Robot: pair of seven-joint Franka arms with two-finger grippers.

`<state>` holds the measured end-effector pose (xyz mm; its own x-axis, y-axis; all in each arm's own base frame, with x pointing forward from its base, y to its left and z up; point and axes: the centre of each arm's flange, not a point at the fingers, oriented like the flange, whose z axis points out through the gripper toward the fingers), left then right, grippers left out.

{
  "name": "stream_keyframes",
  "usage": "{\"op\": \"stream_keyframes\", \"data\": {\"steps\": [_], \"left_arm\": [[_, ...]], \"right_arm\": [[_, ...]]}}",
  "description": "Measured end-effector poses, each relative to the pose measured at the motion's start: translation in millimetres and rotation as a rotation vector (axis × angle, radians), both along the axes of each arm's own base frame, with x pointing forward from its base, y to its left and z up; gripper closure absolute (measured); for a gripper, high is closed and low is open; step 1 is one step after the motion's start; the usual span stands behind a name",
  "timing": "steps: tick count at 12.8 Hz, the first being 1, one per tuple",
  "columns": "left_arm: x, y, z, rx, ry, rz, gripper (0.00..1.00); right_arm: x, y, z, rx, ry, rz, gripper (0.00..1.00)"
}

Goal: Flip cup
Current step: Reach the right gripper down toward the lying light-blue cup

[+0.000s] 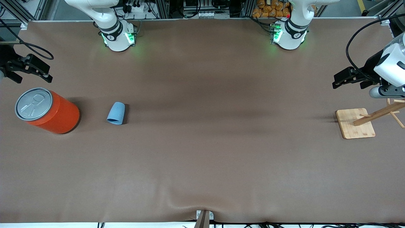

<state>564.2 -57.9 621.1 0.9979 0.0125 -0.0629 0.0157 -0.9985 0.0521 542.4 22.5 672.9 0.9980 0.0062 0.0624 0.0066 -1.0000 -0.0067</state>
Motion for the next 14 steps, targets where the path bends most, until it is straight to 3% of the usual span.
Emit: {"op": "stream_keyframes", "data": {"steps": [9,13,14], "left_arm": [[-0.1,-0.7,0.0,0.0,0.0,-0.005,0.0],[-0.1,-1.3,0.0,0.0,0.0,-0.006,0.0],[-0.1,-1.1,0.0,0.0,0.0,-0.006,0.0]], "right_arm": [[-0.6,0.1,-3.6,-0.001,0.021,0.001,0.0],[15.4,0.4,-35.3,-0.001,0.089,0.002,0.0],[21.2,1.1,-53.1,-0.002,0.136,0.004,0.0]]}}
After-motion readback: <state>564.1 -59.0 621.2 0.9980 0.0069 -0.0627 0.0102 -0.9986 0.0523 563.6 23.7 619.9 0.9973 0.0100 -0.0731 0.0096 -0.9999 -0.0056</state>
